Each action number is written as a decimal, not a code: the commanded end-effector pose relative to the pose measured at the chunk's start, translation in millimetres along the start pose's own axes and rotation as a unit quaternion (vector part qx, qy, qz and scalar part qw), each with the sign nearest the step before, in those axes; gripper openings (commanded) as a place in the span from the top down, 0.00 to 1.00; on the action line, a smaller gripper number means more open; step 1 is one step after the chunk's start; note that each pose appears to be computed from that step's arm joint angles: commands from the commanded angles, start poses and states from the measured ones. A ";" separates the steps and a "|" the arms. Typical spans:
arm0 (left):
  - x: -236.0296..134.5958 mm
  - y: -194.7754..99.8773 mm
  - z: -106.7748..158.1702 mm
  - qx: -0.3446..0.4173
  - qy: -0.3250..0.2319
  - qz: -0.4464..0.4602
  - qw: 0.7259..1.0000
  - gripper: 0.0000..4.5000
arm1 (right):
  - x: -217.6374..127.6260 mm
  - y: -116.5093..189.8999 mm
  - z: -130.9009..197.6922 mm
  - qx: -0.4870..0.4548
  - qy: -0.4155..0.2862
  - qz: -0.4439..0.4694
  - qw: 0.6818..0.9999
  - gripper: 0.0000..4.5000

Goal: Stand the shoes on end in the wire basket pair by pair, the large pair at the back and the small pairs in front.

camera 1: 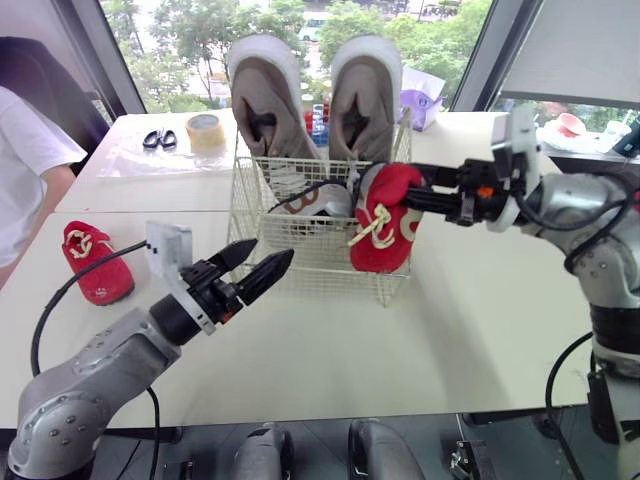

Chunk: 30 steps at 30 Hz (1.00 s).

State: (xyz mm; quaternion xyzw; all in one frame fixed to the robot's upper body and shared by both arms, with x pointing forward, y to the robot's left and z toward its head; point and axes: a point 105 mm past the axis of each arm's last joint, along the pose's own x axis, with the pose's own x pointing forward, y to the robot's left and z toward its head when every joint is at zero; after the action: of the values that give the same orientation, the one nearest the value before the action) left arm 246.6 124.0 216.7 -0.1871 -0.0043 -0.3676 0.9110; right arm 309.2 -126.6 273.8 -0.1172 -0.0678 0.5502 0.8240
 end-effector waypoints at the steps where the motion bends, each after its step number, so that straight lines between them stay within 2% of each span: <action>1: 0.5 -2.9 12.0 0.002 -0.024 -0.013 1.000 0.02 | -3.2 2.7 4.8 -0.010 -0.014 0.000 1.000 0.77; 3: 1.2 -1.1 13.9 0.000 -0.026 -0.013 1.000 0.02 | -1.8 3.8 1.0 -0.007 -0.015 0.000 1.000 0.77; 5: 1.6 0.4 15.2 0.001 -0.025 -0.014 1.000 0.00 | -1.3 3.5 -2.3 -0.008 -0.013 -0.003 1.000 0.56; 6: 1.3 1.1 16.2 0.001 -0.027 -0.015 1.000 0.00 | -2.1 3.1 -4.1 -0.007 -0.011 -0.004 1.000 0.51; 9: -0.8 3.2 20.3 -0.003 -0.031 -0.017 0.999 0.00 | -6.1 0.2 -6.6 -0.010 -0.003 -0.013 1.000 0.17; 11: -2.3 6.5 23.2 -0.002 -0.033 -0.012 0.999 0.00 | -8.8 -2.4 -4.7 -0.016 0.001 -0.020 1.000 0.00; 15: -6.4 11.9 31.8 0.002 -0.032 -0.003 0.999 0.00 | -14.3 0.1 15.9 -0.019 -0.009 -0.008 1.000 0.00; 19: -15.8 9.8 39.7 0.001 -0.021 -0.015 1.000 0.00 | -20.8 14.3 44.2 0.001 -0.023 0.034 0.999 0.00; 22: -25.3 18.7 49.5 0.013 -0.018 0.008 1.000 0.00 | -29.5 23.5 64.3 0.017 -0.034 0.057 0.998 0.00; 27: -42.9 61.9 107.8 0.052 -0.100 0.142 0.983 0.00 | -33.6 17.2 103.3 -0.014 -0.080 0.057 0.995 0.00; 30: -55.3 93.0 139.4 0.099 -0.098 0.267 0.954 0.00 | -21.7 34.2 105.3 -0.023 -0.047 0.131 0.990 0.00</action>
State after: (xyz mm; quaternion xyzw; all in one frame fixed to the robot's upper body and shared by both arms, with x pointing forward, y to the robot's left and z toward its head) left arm 285.3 245.1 289.0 -0.1441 -0.0576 -0.1599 0.9749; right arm 257.4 -129.6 365.3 -0.0988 -0.1109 0.6233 0.7678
